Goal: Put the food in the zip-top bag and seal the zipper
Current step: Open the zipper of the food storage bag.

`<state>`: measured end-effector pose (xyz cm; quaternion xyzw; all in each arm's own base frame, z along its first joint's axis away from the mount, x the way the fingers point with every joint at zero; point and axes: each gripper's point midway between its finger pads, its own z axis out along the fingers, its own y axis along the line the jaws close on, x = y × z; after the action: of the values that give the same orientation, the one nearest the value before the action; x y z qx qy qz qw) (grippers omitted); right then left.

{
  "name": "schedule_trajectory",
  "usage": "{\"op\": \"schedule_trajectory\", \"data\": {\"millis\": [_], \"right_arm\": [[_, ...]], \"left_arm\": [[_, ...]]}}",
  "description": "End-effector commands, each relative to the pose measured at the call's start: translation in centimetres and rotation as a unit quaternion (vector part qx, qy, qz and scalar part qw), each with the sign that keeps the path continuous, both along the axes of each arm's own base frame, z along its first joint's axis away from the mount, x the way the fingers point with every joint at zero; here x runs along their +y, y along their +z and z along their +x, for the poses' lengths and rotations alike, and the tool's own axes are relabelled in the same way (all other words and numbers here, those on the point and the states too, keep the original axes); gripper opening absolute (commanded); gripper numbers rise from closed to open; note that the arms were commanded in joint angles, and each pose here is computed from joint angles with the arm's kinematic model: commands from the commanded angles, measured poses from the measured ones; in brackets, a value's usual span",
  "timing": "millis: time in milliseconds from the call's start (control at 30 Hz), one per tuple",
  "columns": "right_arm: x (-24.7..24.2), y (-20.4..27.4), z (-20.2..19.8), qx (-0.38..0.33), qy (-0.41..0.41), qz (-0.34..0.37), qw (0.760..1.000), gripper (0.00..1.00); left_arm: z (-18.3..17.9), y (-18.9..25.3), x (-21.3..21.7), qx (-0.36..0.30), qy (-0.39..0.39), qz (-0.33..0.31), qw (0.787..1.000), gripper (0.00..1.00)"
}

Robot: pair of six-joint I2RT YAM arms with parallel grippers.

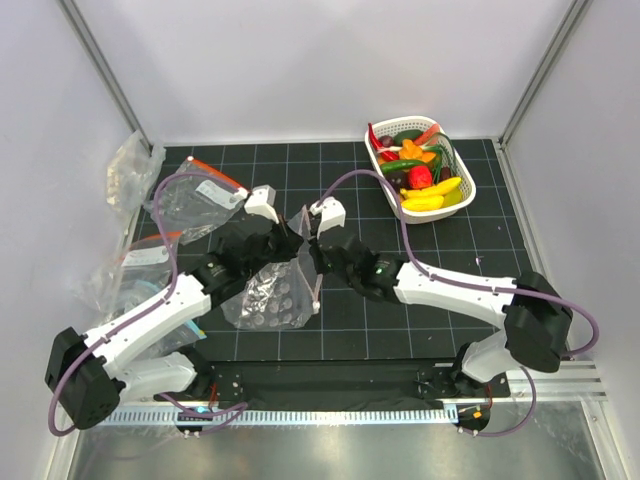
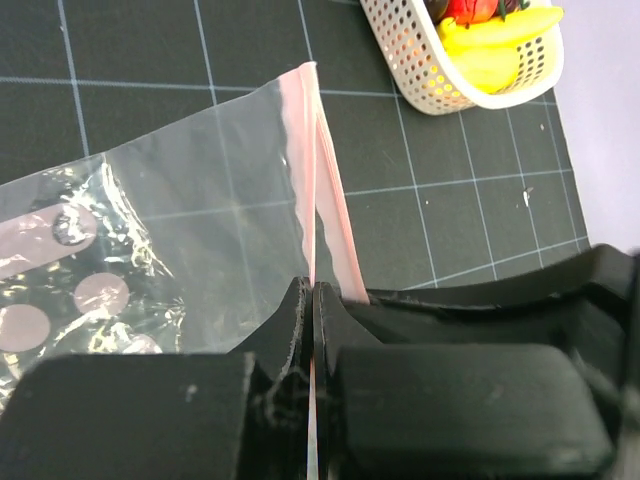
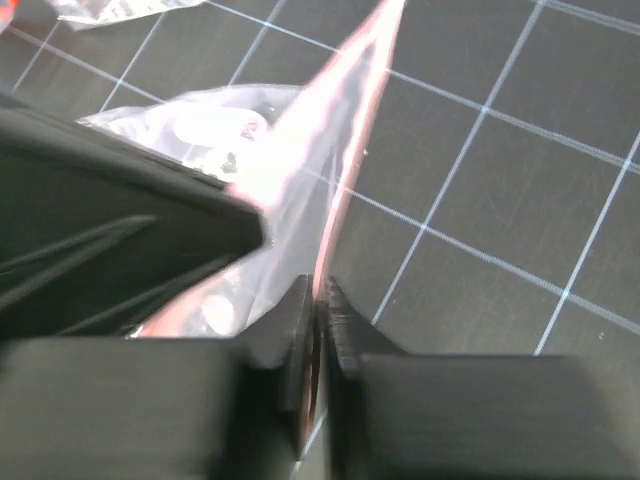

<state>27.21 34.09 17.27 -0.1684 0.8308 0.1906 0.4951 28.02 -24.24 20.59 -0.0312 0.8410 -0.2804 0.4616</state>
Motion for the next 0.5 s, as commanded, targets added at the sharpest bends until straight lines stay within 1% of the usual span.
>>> {"op": "schedule_trajectory", "data": {"millis": [0, 33, 200, 233, 267, 333, 367, 467], "right_arm": [[-0.3, 2.0, 1.1, -0.002, -0.025, 0.028, 0.999, 0.03], [-0.5, 2.0, 1.1, 0.000, -0.028, 0.030, 0.999, 0.01], [-1.1, 2.8, 1.0, -0.013, -0.033, 0.051, 0.998, 0.01], [-1.3, 2.8, 1.0, -0.015, -0.036, 0.052, 0.998, 0.01], [-1.4, 3.1, 1.0, -0.018, -0.039, 0.054, 0.998, 0.01], [-1.7, 3.3, 1.0, -0.022, -0.043, 0.054, 0.997, 0.01], [-1.9, 3.6, 1.0, -0.025, -0.046, 0.057, 0.997, 0.01], [-2.7, 3.3, 1.1, -0.028, -0.060, 0.054, 0.996, 0.01]], "left_arm": [[0.6, 3.5, 0.3, -0.051, 0.011, -0.018, 0.998, 0.00], [0.6, 3.4, 0.4, -0.051, 0.012, -0.013, 0.999, 0.00], [0.7, 3.2, 0.5, -0.049, 0.026, 0.041, 0.998, 0.01], [0.5, 2.0, 0.2, -0.036, 0.020, 0.068, 0.997, 0.01], [0.7, 2.8, -0.1, -0.041, 0.022, 0.074, 0.996, 0.01], [0.6, 1.7, -0.8, -0.029, 0.014, 0.101, 0.994, 0.01], [0.2, 2.0, -1.6, -0.035, 0.004, 0.106, 0.994, 0.02], [0.1, 1.2, -2.5, -0.036, 0.005, 0.126, 0.991, 0.05]]}}
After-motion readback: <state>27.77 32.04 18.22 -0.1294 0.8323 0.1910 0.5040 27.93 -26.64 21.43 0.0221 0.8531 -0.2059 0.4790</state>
